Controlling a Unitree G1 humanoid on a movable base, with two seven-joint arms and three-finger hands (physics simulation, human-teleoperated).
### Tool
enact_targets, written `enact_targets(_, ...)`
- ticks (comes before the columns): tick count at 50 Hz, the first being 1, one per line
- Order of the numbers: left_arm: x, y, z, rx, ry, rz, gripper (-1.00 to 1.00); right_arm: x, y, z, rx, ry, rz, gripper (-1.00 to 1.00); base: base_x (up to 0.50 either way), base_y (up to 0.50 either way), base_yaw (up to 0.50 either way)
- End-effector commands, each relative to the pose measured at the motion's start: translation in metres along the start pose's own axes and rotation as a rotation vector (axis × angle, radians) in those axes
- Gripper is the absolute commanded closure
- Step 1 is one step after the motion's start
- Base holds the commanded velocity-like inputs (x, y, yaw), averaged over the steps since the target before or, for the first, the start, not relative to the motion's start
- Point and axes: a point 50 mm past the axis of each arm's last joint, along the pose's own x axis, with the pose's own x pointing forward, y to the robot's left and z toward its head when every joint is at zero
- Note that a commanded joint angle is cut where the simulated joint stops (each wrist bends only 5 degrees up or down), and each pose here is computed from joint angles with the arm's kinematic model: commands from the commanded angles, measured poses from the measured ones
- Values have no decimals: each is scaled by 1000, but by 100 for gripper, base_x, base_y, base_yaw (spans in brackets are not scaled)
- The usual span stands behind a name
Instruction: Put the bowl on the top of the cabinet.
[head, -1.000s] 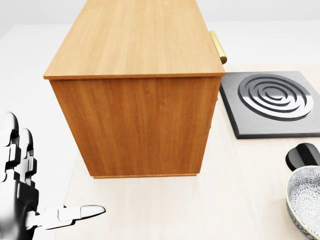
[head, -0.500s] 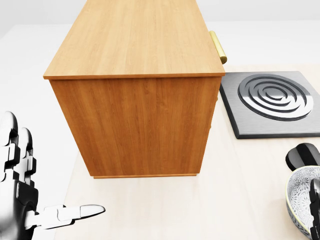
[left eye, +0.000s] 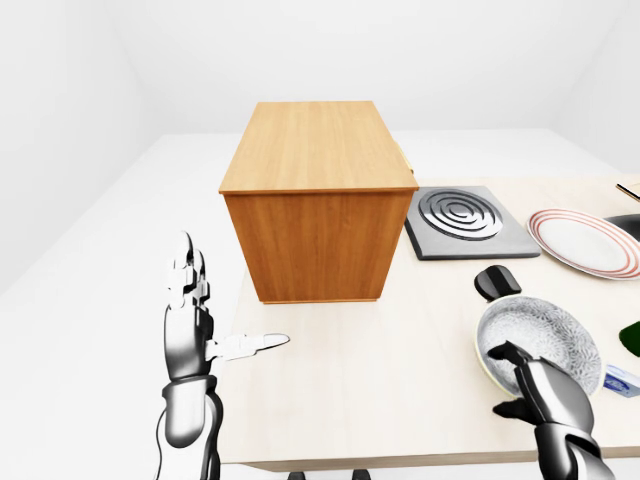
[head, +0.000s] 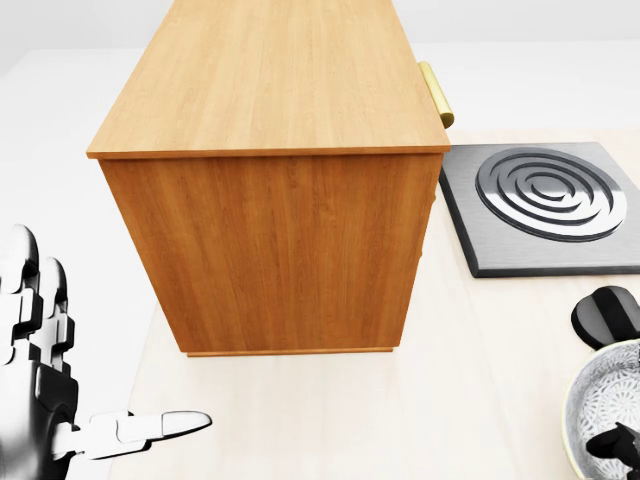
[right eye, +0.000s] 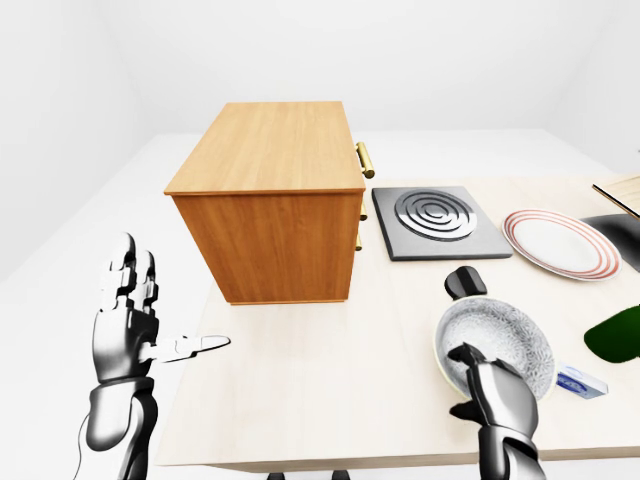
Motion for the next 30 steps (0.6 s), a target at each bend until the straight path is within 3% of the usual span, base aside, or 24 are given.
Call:
enact_targets(1, -1, 0, -1, -4, 6, -1, -100, -3, 7, -2, -40, 2, 47, 100, 0, 0, 0)
enact_targets(11, 0, 0, -2, -4, 9, -3, -100, -3, -9, -4, -16, 15, 12, 100, 0, 0, 0)
enact_targets(30, 0, 0, -2, -3, 10, -1, -100, -28, -96, 15, 173, -80, -143, 100, 0, 0, 0)
